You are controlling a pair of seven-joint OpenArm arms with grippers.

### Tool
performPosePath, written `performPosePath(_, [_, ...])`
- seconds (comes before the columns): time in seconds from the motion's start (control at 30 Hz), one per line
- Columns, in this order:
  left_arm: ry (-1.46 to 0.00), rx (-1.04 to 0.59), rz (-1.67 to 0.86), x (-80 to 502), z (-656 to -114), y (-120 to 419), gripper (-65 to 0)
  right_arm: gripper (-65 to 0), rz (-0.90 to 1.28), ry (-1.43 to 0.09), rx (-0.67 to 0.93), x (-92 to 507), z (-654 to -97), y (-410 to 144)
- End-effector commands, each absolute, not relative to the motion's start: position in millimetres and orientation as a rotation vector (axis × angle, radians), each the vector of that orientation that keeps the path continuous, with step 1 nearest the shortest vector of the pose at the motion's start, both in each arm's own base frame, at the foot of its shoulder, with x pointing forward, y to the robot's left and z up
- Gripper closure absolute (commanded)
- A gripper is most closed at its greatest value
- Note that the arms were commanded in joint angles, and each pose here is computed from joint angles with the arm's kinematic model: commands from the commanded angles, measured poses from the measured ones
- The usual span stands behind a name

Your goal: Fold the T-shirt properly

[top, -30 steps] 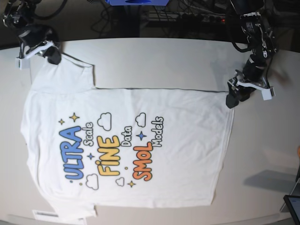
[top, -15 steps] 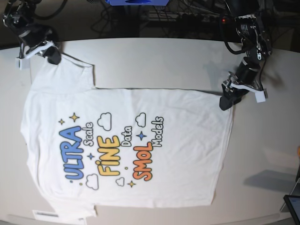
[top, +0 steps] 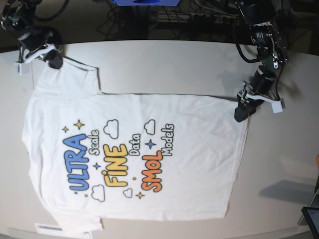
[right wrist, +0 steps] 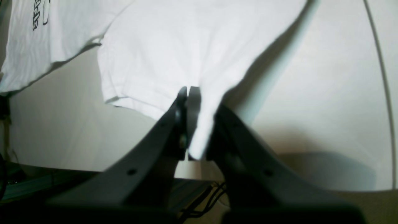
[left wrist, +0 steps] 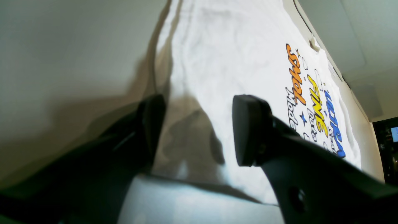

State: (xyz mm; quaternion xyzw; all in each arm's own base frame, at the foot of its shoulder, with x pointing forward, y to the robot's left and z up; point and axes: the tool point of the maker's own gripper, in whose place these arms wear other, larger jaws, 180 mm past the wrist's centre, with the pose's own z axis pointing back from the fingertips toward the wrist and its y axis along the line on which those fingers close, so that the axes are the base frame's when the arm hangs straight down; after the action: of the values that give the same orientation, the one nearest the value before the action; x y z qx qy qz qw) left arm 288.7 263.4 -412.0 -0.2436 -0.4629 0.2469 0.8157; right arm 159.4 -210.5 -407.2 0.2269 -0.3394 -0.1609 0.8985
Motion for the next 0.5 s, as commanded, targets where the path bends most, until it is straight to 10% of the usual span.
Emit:
performPosePath(0.0, [-0.811, -0.475, 0.535, 251, -449, 255, -34.9, -0.7, -0.321, -0.740, 0.472, 164, -399, -213])
performPosePath(0.47, [-0.791, -0.552, 0.546, 212, -453, 234, -35.1, -0.7, -0.321, -0.740, 0.472, 164, -399, -213])
